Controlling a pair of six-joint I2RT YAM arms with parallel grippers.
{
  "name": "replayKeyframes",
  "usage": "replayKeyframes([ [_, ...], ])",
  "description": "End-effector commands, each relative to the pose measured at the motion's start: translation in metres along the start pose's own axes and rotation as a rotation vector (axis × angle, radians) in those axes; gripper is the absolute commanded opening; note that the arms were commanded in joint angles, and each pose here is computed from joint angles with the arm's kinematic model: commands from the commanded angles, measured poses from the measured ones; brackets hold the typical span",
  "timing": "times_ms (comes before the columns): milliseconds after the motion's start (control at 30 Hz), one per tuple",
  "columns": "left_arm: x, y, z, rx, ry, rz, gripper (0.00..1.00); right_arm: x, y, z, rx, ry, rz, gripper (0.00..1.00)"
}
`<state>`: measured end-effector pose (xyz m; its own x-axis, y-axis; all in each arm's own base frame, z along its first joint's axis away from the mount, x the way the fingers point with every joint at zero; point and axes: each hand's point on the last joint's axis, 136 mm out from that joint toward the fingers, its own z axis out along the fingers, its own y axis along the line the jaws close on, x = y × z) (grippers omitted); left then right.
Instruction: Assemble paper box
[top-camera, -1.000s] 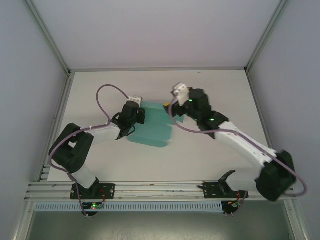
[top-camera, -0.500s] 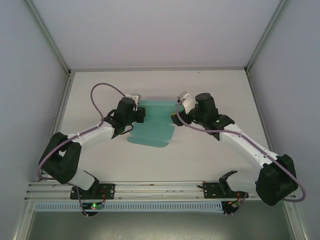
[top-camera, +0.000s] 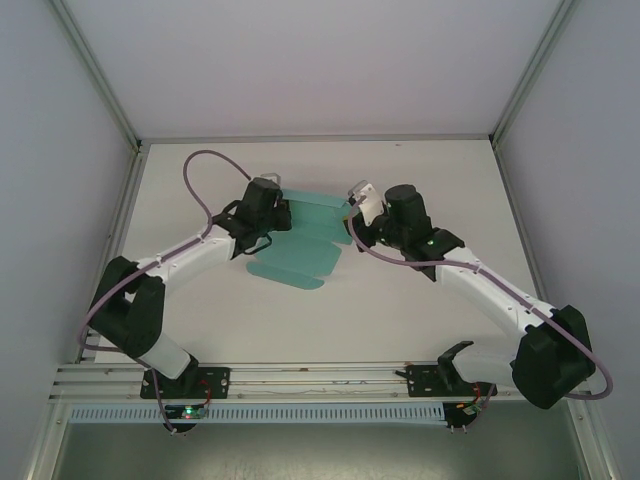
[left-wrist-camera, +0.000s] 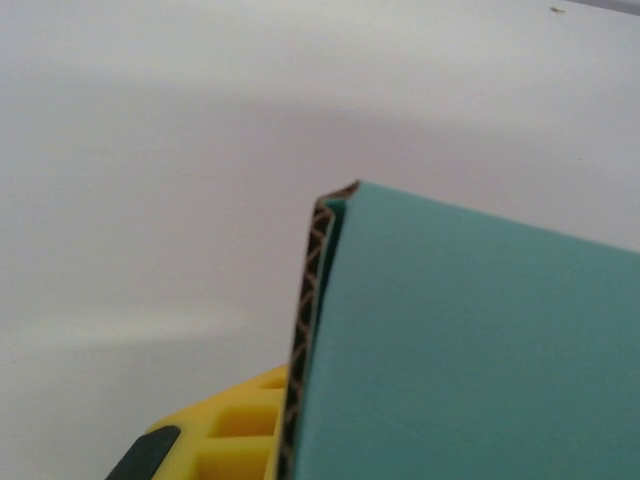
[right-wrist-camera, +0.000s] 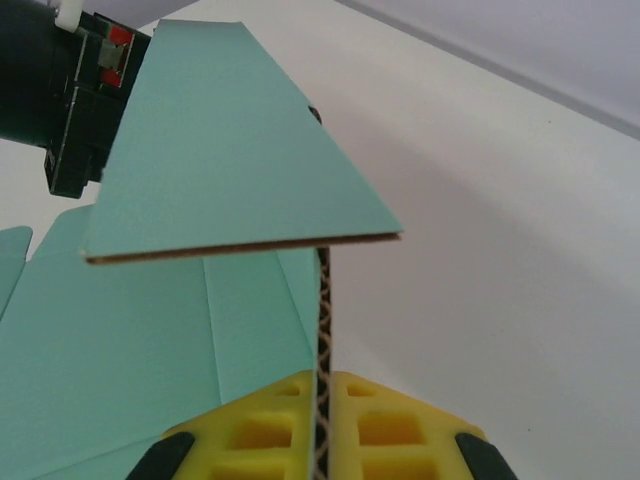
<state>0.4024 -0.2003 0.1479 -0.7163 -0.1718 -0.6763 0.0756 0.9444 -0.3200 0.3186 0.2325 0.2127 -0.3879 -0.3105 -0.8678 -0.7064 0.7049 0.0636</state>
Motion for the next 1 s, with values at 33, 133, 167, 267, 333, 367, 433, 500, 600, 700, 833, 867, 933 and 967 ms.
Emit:
replayKeyframes([
  [33, 0.014, 0.106, -0.003, -0.514, 0.034, -0.040, 0.00, -0.026, -0.006, -0.019, 0.075, -0.069, -0.017, 0.00],
  [133, 0.014, 0.116, -0.007, -0.583, 0.043, -0.024, 0.00, -0.031, -0.005, -0.022, 0.078, -0.087, -0.024, 0.00],
  [167, 0.014, 0.117, -0.008, -0.590, 0.043, -0.025, 0.00, -0.032, -0.004, -0.023, 0.078, -0.090, -0.027, 0.00],
  [267, 0.014, 0.111, -0.006, -0.546, 0.047, -0.032, 0.06, -0.034, -0.003, -0.023, 0.073, -0.092, -0.025, 0.00],
  [333, 0.012, 0.107, -0.007, -0.528, 0.057, -0.032, 0.06, -0.035, -0.001, -0.023, 0.065, -0.093, -0.025, 0.00],
  [367, 0.010, 0.101, -0.006, -0.495, 0.064, -0.020, 0.06, -0.035, -0.001, -0.023, 0.065, -0.098, -0.021, 0.00],
  [433, 0.007, 0.079, -0.001, -0.350, 0.057, 0.014, 0.09, -0.035, 0.002, -0.022, 0.044, -0.105, -0.019, 0.00],
  [500, 0.005, 0.044, -0.002, -0.122, 0.018, 0.054, 0.32, -0.034, 0.007, -0.021, 0.010, -0.112, -0.021, 0.00],
  [600, 0.000, 0.013, -0.017, 0.086, -0.079, 0.076, 0.51, -0.035, 0.016, -0.020, -0.050, -0.117, -0.033, 0.00],
  [700, -0.004, 0.008, -0.028, 0.132, -0.118, 0.092, 0.62, -0.035, 0.023, -0.020, -0.110, -0.123, -0.031, 0.00],
  [833, 0.001, -0.003, -0.036, 0.216, -0.108, 0.117, 0.68, -0.036, 0.026, -0.020, -0.149, -0.125, -0.020, 0.00],
  [867, 0.001, -0.007, -0.039, 0.247, -0.113, 0.119, 0.72, -0.036, 0.026, -0.019, -0.150, -0.121, -0.014, 0.00],
  [933, -0.001, -0.012, -0.046, 0.281, -0.130, 0.115, 0.71, -0.034, 0.026, -0.018, -0.154, -0.112, -0.013, 0.00],
  [967, -0.002, -0.012, -0.048, 0.282, -0.139, 0.112, 0.71, -0.034, 0.027, -0.018, -0.160, -0.111, -0.014, 0.00],
])
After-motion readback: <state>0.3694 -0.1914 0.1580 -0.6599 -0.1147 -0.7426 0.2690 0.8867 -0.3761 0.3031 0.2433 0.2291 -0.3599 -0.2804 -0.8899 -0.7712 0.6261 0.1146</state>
